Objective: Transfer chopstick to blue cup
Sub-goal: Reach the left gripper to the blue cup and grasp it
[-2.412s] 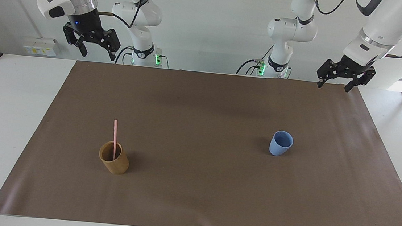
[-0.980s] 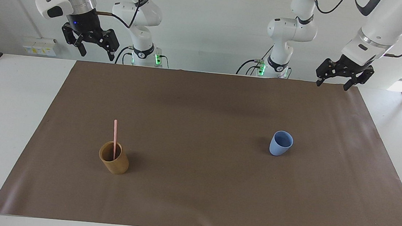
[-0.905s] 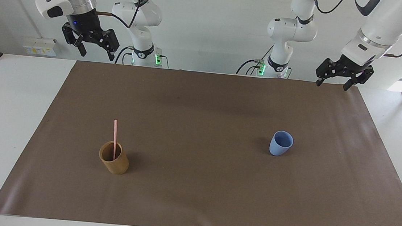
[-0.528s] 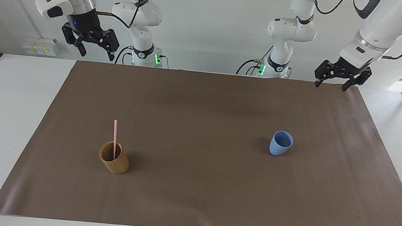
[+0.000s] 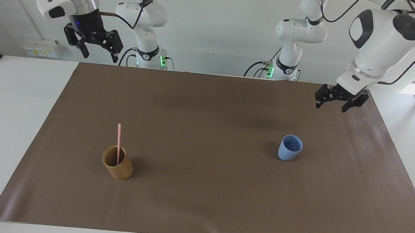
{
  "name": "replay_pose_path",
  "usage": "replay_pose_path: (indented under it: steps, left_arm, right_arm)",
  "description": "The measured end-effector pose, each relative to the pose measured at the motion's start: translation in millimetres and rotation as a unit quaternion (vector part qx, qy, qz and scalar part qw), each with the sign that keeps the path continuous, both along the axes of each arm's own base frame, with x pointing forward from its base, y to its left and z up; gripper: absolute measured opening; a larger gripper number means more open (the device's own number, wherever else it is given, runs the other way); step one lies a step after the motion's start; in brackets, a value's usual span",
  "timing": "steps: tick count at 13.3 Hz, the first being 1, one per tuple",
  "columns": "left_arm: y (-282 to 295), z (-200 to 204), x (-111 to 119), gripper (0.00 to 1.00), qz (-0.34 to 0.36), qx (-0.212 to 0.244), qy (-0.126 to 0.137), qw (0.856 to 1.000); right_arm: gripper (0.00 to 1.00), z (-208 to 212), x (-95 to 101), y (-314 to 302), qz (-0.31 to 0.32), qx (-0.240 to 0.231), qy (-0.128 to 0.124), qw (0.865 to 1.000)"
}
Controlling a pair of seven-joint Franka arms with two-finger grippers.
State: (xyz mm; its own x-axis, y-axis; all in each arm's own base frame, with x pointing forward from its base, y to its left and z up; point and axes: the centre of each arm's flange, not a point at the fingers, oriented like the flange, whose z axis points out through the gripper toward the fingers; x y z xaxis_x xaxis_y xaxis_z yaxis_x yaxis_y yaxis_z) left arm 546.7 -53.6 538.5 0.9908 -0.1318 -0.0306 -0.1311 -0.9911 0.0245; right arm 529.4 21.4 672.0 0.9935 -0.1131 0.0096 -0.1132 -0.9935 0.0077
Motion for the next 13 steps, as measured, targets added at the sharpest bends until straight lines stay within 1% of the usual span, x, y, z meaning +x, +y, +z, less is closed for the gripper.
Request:
replay_pose_path:
  steps: [2,4,5,7,8,10,13]
  left_arm:
    - [-3,-26,7,1.0,0.002,0.0,-0.005,1.0]
    - [-5,-42,17,1.0,0.011,-0.001,-0.017,1.0]
    - [-6,-47,22,1.0,0.025,-0.002,-0.024,0.999]
    - [-11,-65,31,1.0,0.064,-0.003,-0.028,0.998]
    - [-20,-80,37,1.0,0.079,-0.004,-0.029,0.996]
    - [-37,-112,44,1.0,0.09,-0.003,-0.023,0.996]
    - [-45,-139,42,1.0,0.088,-0.003,-0.021,0.996]
  right_arm:
    - [1.0,0,0.0,0,0.0,0.0,0.0,1.0]
    - [1.0,0,0.0,0,0.0,0.0,0.0,1.0]
    - [1.0,0,0.0,0,0.0,0.0,0.0,1.0]
    - [1.0,0,0.0,0,0.0,0.0,0.0,1.0]
    - [1.0,0,0.0,0,0.0,0.0,0.0,1.0]
    - [1.0,0,0.0,0,0.0,0.0,0.0,1.0]
    - [1.0,0,0.0,0,0.0,0.0,0.0,1.0]
